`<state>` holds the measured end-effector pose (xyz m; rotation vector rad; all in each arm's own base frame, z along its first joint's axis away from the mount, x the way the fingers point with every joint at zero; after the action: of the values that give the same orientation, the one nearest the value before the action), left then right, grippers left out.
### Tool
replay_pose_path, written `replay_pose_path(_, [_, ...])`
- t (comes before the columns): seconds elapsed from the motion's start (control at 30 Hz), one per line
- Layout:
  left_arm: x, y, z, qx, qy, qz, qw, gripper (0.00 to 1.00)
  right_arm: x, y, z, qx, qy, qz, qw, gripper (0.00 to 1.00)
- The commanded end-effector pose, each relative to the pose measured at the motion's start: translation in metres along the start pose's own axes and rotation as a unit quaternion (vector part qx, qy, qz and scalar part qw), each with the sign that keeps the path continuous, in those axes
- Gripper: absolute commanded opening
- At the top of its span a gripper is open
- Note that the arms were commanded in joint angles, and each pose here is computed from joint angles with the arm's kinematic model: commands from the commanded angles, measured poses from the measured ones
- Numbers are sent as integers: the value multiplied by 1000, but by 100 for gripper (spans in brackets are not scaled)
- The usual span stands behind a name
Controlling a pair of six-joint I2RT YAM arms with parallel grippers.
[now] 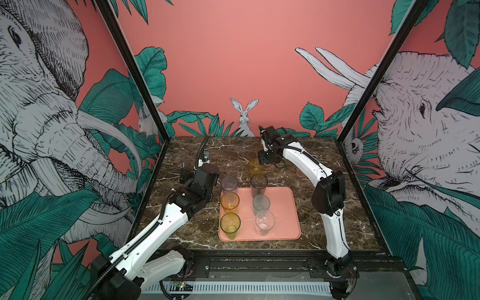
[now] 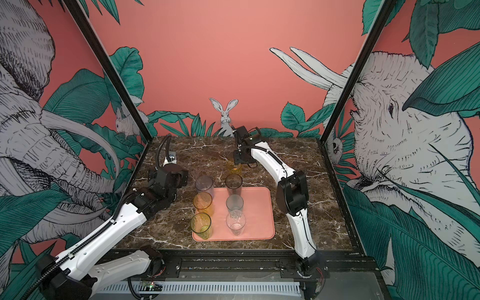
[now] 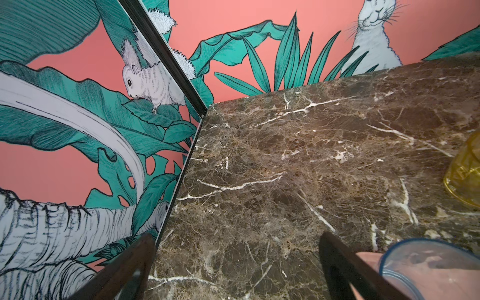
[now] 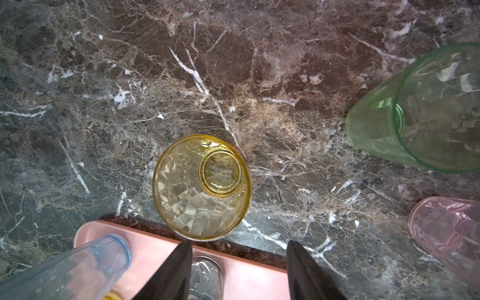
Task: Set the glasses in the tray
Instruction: 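Raise the right gripper and move it over the yellow glass beyond the tray, then lower the right gripper onto the yellow glass rim and close it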
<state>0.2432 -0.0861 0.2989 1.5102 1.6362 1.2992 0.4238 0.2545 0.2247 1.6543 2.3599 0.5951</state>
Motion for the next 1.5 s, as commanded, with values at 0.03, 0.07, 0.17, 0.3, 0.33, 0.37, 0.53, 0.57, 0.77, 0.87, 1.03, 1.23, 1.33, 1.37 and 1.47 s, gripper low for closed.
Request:
replay_pose_path(0.03, [5, 9, -5, -11, -5, -25, 1000, 99, -4, 3, 9, 4, 1, 14, 1000, 59])
replay_pose_path(0.07, [5, 9, -5, -11, -5, -26, 1000, 99, -4, 3, 11, 5, 1, 15, 1000, 59])
replay_pose_path(0.17, [5, 9, -5, -11, -7, -27, 1000, 99, -5, 3, 19, 10, 3, 19, 1000, 57])
replay_pose_path(0.3, [6, 8, -6, -10, -8, -28, 1000, 99, -7, 4, 27, 14, 7, 23, 1000, 54])
replay_pose_path(0.33, [6, 9, -6, -10, -8, -29, 999, 99, -7, 3, 29, 17, 8, 24, 1000, 53])
replay_pose_path(0.37, [6, 9, -6, -10, -8, -31, 999, 99, -7, 4, 32, 18, 9, 25, 999, 52])
replay_pose_path(0.53, [7, 7, -7, -9, -11, -34, 999, 99, -8, 5, 41, 24, 17, 30, 999, 48])
replay_pose_path(0.57, [8, 7, -7, -8, -11, -34, 999, 99, -8, 4, 42, 26, 18, 31, 999, 47])
replay_pose_path(0.77, [10, 4, -9, -6, -12, -41, 999, 99, -8, 6, 48, 29, 24, 35, 999, 44])
replay_pose_path(0.87, [12, 2, -10, -5, -12, -45, 999, 99, -7, 6, 51, 32, 28, 36, 998, 41])
replay_pose_path(1.03, [15, 1, -13, -6, -13, -51, 999, 99, -7, 7, 57, 37, 30, 37, 998, 35])
replay_pose_path(1.23, [17, 0, -15, -6, -12, -56, 998, 99, -5, 7, 59, 38, 38, 40, 998, 17])
replay_pose_path(1.33, [17, -1, -15, -4, -13, -59, 998, 99, -5, 8, 58, 38, 41, 42, 998, 9])
replay_pose_path(1.37, [17, -1, -15, -4, -14, -60, 998, 99, -5, 8, 59, 38, 41, 42, 998, 6])
replay_pose_path(1.47, [16, -2, -15, -2, -16, -61, 998, 99, -5, 8, 58, 36, 41, 42, 998, 2])
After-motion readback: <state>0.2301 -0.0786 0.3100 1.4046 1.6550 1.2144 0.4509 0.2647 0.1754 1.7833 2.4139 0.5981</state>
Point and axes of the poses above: each gripper's point midway between its finger pads, its own z axis out along the fingers, its own x axis along the line the jaws close on, y = z × x, the point moved 8 cm from there along -z, back along the fingers, and after that the axes turned 8 degrees about -z, right-handed, at the moved point
